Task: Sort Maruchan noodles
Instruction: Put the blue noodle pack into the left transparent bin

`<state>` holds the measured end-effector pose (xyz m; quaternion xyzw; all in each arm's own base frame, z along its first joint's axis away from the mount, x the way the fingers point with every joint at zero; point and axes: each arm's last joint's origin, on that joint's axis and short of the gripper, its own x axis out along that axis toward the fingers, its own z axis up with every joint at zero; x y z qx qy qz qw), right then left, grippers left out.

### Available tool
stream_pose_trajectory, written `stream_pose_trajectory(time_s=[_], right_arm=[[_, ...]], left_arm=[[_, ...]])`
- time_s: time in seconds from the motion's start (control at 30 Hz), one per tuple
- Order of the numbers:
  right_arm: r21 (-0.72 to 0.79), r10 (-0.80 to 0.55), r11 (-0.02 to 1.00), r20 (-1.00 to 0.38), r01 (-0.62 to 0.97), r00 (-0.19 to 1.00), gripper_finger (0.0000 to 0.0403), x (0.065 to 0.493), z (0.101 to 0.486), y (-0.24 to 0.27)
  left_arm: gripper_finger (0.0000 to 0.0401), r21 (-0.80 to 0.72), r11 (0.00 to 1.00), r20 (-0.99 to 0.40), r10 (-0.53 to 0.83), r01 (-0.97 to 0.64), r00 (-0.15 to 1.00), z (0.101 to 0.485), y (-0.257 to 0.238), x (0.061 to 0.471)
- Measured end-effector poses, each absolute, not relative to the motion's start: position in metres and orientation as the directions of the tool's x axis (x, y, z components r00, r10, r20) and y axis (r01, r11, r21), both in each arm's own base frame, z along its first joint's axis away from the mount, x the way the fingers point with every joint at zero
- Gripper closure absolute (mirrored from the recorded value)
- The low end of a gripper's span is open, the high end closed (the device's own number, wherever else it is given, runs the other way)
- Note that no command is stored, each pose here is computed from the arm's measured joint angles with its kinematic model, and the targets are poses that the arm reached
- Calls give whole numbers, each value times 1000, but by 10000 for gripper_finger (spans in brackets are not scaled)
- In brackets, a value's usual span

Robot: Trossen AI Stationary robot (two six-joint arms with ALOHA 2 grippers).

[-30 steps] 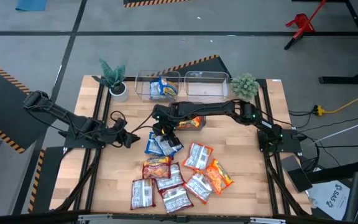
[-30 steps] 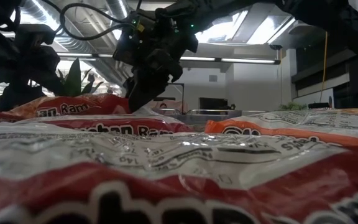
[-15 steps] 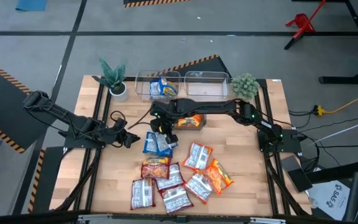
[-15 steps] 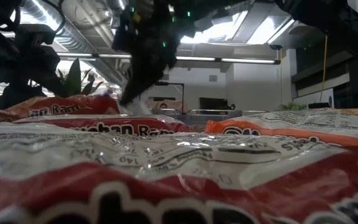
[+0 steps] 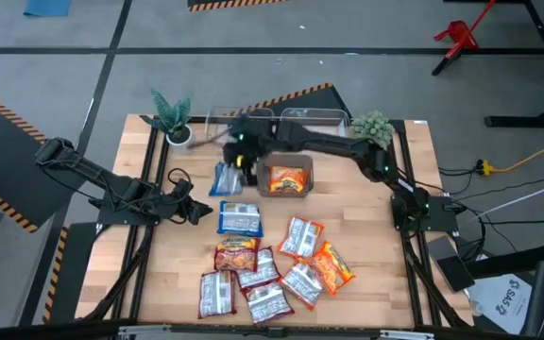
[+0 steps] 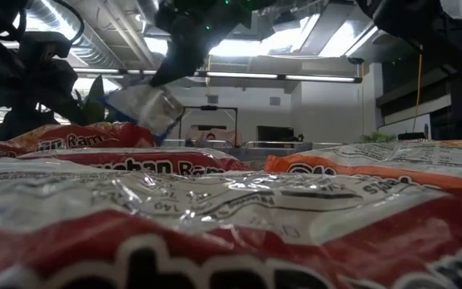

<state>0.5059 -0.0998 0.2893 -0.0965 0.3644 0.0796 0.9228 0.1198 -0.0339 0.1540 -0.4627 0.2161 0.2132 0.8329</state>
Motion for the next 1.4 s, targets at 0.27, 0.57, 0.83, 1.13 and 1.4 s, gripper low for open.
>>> stream_pose_trajectory(time_s=[0.27,0.57,0.83,1.13,1.4], right_arm=[[-141,-29,987,-626,-77,780,403,496,296,-159],[-187,-104,982,-463,17,880,403,494,312,-195],[-241,-199,964,-360,115,912,403,487,319,-229],[-205,-166,975,-437,82,884,403,498,268,-250],[-177,-135,983,-509,50,850,403,503,238,-252]], left_arm=[[234,-672,480,-550,187,-564,814,154,-33,120],[234,-667,479,-542,214,-571,813,154,-32,120],[234,-665,477,-537,232,-576,811,154,-32,120],[234,-661,472,-525,265,-584,809,155,-31,119],[234,-660,468,-519,281,-588,807,155,-30,119]])
